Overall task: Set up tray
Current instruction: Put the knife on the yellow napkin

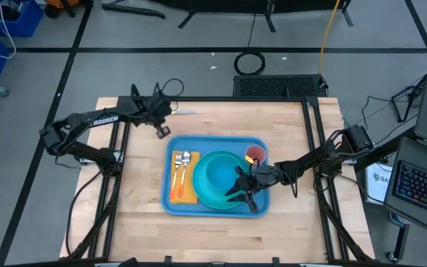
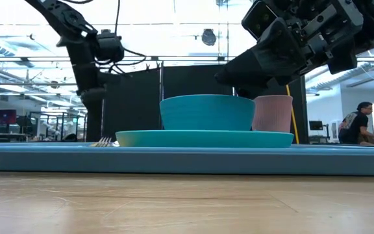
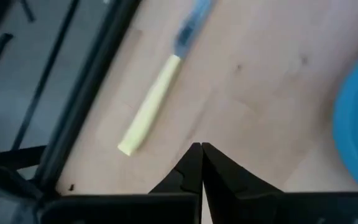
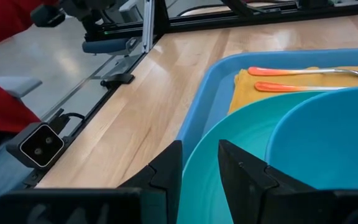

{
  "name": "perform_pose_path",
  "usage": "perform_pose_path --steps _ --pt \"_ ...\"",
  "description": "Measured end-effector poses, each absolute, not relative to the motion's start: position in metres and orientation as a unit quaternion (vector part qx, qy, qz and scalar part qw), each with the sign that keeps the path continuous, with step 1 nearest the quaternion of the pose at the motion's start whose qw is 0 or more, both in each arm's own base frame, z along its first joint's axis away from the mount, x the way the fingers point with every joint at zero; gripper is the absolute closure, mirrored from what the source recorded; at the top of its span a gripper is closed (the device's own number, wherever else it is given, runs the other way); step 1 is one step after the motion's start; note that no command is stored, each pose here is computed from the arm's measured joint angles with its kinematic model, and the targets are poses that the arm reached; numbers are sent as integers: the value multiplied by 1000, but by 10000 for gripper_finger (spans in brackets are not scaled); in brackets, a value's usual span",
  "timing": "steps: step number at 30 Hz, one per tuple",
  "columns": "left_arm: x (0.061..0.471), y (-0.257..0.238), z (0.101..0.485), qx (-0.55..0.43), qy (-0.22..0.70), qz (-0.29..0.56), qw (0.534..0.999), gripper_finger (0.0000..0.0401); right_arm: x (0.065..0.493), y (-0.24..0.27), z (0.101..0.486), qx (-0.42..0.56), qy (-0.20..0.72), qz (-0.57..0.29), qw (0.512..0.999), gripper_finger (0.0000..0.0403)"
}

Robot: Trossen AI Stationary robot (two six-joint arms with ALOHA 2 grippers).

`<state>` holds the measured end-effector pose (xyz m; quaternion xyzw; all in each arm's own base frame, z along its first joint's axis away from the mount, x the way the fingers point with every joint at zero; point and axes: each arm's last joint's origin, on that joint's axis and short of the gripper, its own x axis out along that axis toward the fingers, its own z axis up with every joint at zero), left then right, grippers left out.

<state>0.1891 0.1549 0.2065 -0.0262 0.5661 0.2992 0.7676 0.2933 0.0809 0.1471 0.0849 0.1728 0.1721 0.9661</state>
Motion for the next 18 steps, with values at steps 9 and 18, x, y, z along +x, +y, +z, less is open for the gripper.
perform_pose_path --steps 9,18 --pt "194 163 198 26 586 247 772 326 294 81 149 83 161 174 968 310" --pt "198 176 176 38 608 189 770 189 294 81 149 81 162 174 968 310"
